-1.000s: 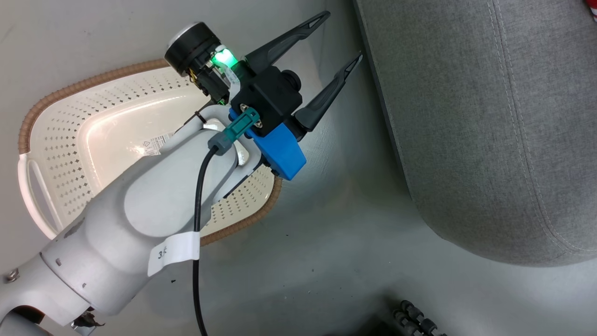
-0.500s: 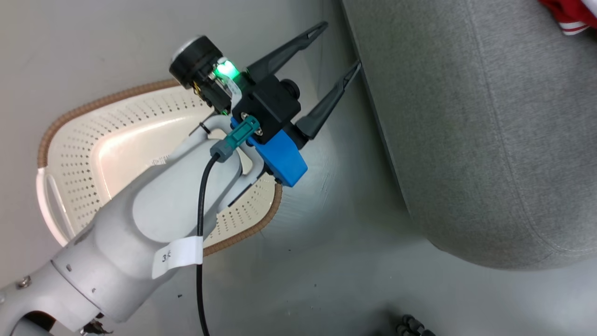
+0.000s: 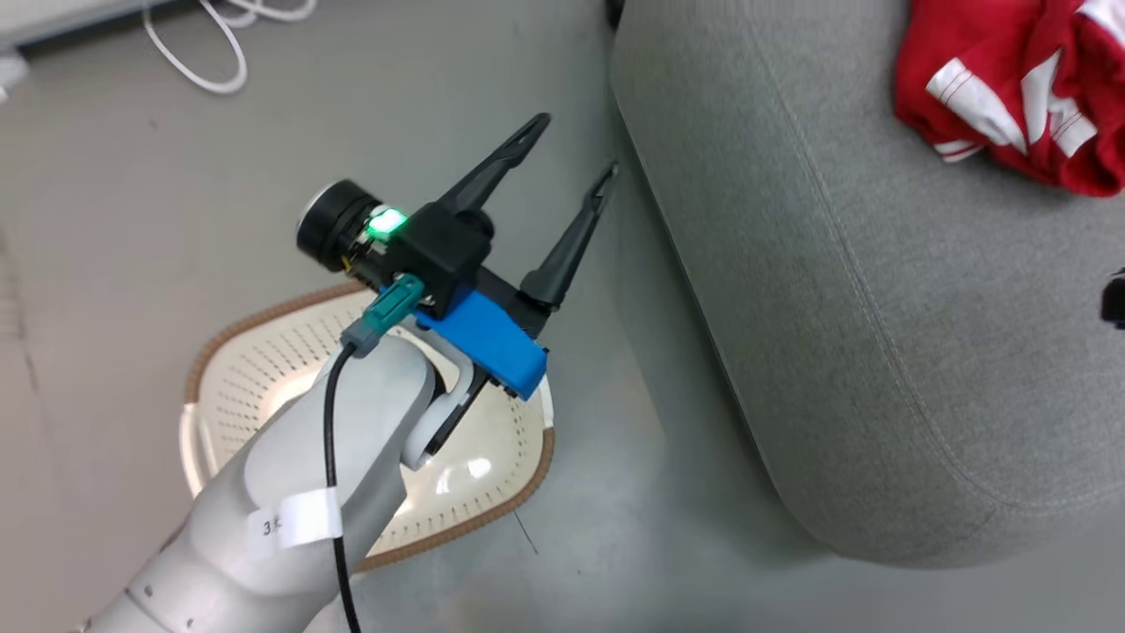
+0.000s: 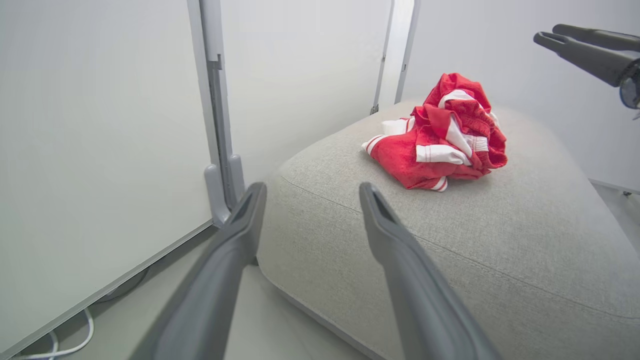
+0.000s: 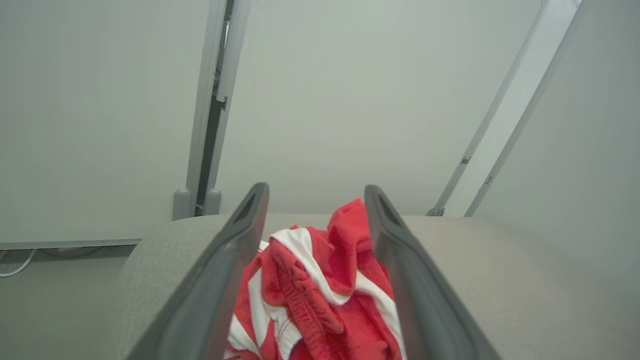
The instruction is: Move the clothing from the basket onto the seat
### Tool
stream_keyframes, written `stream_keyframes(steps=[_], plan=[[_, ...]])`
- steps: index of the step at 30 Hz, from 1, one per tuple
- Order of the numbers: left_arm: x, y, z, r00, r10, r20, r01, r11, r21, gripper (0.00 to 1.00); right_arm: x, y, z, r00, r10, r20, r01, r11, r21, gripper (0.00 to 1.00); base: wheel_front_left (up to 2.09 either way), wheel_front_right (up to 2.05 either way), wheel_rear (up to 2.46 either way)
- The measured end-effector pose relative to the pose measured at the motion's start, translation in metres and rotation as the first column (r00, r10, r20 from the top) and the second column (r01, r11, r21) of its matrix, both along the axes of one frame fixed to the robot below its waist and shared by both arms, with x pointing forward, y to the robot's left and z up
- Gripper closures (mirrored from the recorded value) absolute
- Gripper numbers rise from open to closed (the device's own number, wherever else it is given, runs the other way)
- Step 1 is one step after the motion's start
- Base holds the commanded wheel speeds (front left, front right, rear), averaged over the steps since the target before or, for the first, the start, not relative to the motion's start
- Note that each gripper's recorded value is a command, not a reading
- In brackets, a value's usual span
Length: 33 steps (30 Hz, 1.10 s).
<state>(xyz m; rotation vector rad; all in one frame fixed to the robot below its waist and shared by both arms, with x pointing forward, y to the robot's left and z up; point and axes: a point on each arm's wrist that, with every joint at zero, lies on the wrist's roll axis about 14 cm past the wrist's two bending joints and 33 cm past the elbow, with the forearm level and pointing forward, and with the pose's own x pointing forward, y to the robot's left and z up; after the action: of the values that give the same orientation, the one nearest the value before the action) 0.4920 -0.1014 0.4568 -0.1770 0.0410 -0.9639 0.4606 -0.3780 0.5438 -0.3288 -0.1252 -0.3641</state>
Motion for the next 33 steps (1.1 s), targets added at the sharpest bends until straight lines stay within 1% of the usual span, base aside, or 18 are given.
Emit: stream_keyframes(steps=[3, 6, 11, 14, 17, 22, 26, 29, 31, 33], plan=[[0.002, 0.022, 0.023, 0.995, 0.092, 0.032, -0.091, 0.996, -0.014, 0.0, 0.001, 0.024, 0.014, 0.997, 0.072, 0.036, -0.073, 0.997, 0.008, 0.0, 0.0, 0.0, 0.0], [0.003, 0.05, 0.042, 0.98, 0.188, 0.062, -0.187, 0.982, -0.025, 0.0, 0.004, 0.054, 0.022, 0.986, 0.155, 0.06, -0.157, 0.987, 0.022, 0.0, 0.0, 0.0, 0.0], [-0.003, 0.104, 0.064, 0.93, 0.355, 0.099, -0.354, 0.935, -0.033, 0.0, 0.007, 0.106, 0.033, 0.952, 0.288, 0.099, -0.294, 0.955, 0.047, 0.0, 0.0, 0.0, 0.0], [-0.009, 0.139, 0.074, 0.885, 0.45, 0.116, -0.449, 0.893, -0.039, 0.0, 0.008, 0.135, 0.039, 0.926, 0.358, 0.121, -0.367, 0.928, 0.064, 0.0, 0.0, 0.0, 0.0], [-0.019, 0.173, 0.078, 0.832, 0.54, 0.123, -0.54, 0.841, -0.042, 0.0, 0.006, 0.162, 0.041, 0.9, 0.415, 0.134, -0.428, 0.9, 0.084, 0.0, 0.0, 0.0, 0.0], [-0.04, 0.213, 0.083, 0.753, 0.646, 0.128, -0.645, 0.762, -0.054, 0.0, -0.004, 0.197, 0.037, 0.863, 0.484, 0.145, -0.501, 0.855, 0.131, 0.0, 0.0, 0.0, 0.0], [-0.057, 0.241, 0.087, 0.688, 0.713, 0.138, -0.712, 0.699, -0.063, 0.0, -0.015, 0.212, 0.034, 0.849, 0.508, 0.145, -0.527, 0.836, 0.155, 0.0, 0.0, 0.0, 0.0], [-0.072, 0.257, 0.085, 0.648, 0.75, 0.134, -0.75, 0.659, -0.063, 0.0, -0.026, 0.217, 0.025, 0.849, 0.511, 0.136, -0.528, 0.828, 0.188, 0.0, 0.0, 0.0, 0.0], [-0.081, 0.266, 0.082, 0.627, 0.769, 0.127, -0.768, 0.637, -0.064, 0.0, -0.033, 0.216, 0.019, 0.854, 0.505, 0.124, -0.52, 0.829, 0.204, 0.0, 0.0, 0.0, 0.0], [-0.09, 0.27, 0.079, 0.621, 0.775, 0.12, -0.774, 0.63, -0.062, 0.0, -0.04, 0.215, 0.012, 0.86, 0.498, 0.113, -0.511, 0.831, 0.221, 0.0, 0.0, 0.0, 0.0]])
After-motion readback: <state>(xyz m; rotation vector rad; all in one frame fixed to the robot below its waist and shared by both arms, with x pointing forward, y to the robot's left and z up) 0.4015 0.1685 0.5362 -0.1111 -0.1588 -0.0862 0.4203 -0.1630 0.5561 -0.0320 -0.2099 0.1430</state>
